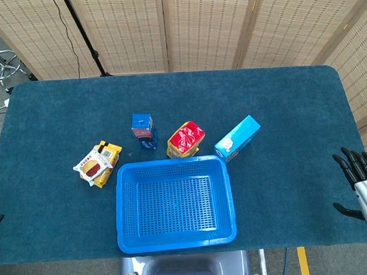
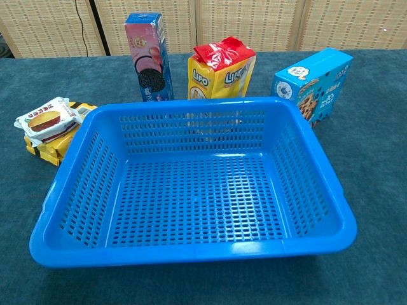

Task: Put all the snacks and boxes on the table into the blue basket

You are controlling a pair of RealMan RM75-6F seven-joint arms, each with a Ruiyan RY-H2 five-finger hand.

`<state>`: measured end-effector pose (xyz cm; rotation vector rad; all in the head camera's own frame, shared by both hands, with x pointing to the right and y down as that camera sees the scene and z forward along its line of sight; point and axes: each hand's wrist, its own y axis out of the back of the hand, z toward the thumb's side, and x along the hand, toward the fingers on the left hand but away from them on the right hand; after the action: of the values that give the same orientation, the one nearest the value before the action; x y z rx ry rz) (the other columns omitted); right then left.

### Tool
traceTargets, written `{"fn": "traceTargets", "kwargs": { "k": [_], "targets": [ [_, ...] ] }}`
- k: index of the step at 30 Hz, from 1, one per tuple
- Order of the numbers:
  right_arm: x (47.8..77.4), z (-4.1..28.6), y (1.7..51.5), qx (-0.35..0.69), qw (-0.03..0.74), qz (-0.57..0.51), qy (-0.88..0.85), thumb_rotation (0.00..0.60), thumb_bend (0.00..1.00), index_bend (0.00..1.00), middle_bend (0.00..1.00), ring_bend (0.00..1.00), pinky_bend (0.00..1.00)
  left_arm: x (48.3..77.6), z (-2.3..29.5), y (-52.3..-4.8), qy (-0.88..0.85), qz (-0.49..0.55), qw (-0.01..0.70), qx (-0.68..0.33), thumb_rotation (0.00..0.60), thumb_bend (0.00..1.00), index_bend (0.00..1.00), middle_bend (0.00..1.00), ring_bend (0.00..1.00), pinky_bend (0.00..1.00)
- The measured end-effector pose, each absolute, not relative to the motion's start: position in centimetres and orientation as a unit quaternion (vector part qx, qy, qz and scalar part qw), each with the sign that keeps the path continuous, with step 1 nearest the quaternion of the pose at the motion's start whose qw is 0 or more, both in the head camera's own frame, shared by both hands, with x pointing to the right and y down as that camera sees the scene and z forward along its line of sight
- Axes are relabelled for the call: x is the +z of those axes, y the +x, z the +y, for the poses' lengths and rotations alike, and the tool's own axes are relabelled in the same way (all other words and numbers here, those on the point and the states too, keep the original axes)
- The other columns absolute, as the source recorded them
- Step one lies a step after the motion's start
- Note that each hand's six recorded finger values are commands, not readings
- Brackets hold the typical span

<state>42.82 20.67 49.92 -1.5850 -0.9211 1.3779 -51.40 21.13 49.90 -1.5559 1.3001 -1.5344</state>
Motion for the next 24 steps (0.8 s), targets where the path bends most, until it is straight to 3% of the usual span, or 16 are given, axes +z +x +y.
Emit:
{"fn": "traceTargets", "kwargs": {
  "k": [9, 15, 24],
  "targets": [
    [51.5, 18.5, 40.6, 0.522, 0.43, -0.328, -0.66, 0.6, 0.0, 0.0, 0.0, 0.0, 0.0, 49.7, 20.8, -51.7, -0.586, 0.493, 0.291, -0.574, 0.6, 0.05, 0.0, 0.0, 0.0, 0.0],
    [53.2, 14.8, 38.2, 0.487, 0.434, -0.298, -0.697, 0.6, 0.0, 0.0, 0.0, 0.0, 0.0, 49.4, 20.9, -51.5, -0.583, 0.495, 0.299, -0.57, 0.6, 0.05, 0.0, 0.0, 0.0, 0.0],
    [57.9, 9.4, 31.5, 0.452, 0.399, -0.21, -0.77, 0.6, 0.0, 0.0, 0.0, 0.0, 0.0, 50.3, 20.7, -51.6, -0.576, 0.492, 0.29, -0.585, 0.6, 0.05, 0.0, 0.0, 0.0, 0.0]
  ]
}}
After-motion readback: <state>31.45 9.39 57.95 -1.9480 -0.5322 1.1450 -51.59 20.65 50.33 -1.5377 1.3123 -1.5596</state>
